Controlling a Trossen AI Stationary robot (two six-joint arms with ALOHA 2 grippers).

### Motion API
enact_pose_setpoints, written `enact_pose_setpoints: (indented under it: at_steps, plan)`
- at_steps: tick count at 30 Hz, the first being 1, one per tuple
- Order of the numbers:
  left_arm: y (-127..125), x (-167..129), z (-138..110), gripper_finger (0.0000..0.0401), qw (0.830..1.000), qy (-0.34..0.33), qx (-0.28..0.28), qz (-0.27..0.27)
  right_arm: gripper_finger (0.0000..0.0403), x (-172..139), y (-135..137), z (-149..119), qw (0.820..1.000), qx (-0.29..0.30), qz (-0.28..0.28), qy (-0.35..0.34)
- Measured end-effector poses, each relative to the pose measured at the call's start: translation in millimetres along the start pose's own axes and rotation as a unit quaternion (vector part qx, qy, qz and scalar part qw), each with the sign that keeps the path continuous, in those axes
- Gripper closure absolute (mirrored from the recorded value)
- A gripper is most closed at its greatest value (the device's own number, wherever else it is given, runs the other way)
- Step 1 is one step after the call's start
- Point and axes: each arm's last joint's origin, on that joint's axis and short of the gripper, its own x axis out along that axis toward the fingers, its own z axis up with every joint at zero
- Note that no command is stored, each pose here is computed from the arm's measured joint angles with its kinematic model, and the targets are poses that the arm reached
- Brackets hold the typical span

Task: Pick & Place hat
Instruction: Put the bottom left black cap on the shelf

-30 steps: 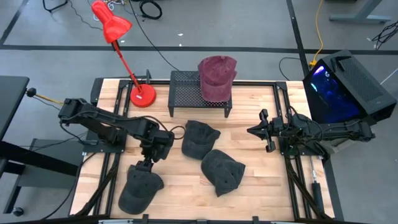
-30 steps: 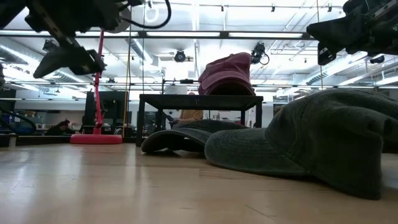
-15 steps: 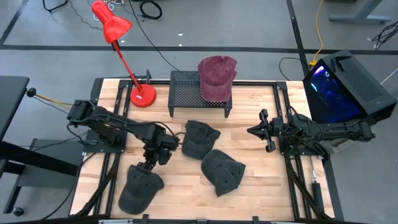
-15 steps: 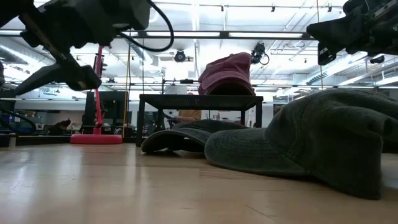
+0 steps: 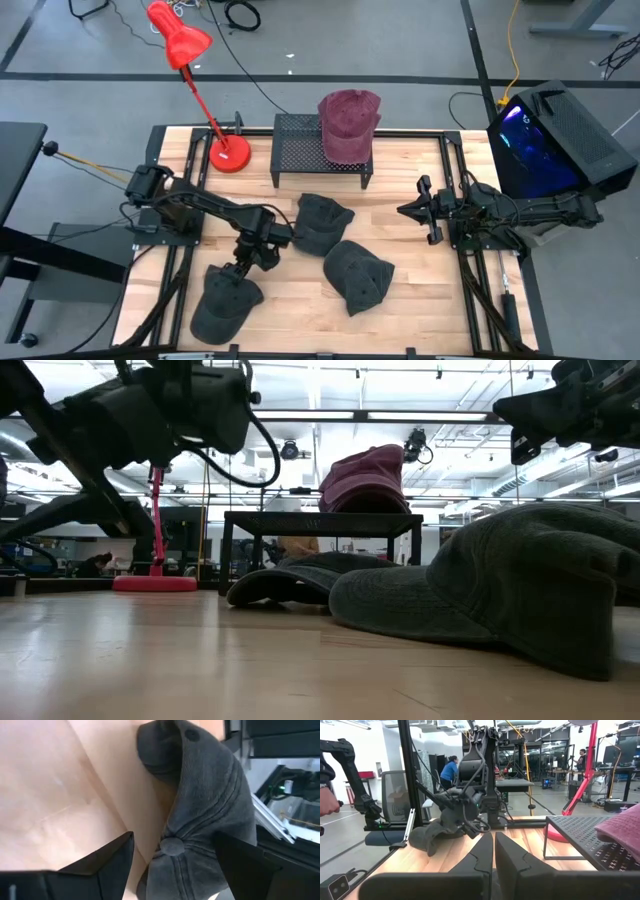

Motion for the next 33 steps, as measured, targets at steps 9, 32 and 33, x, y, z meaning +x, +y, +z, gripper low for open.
enact_pose_setpoints:
  at_steps: [9, 32, 33]
  plan:
    - [-0.2, 0.5, 0.2, 0.0152, 1.0, -0.002, 0.006, -0.015, 0.038, 0.0, 0.0, 0.0, 1.0, 0.0, 0.0, 0.0]
    - [1.2, 2.0, 0.8, 0.0183, 0.999, -0.001, 0.03, -0.019, 0.038, 0.0, 0.0, 0.0, 1.0, 0.0, 0.0, 0.0]
    - [2.2, 3.1, 0.7, 0.0183, 0.999, 0.002, 0.027, -0.019, 0.038, 0.0, 0.0, -0.1, 1.0, 0.0, 0.0, 0.0]
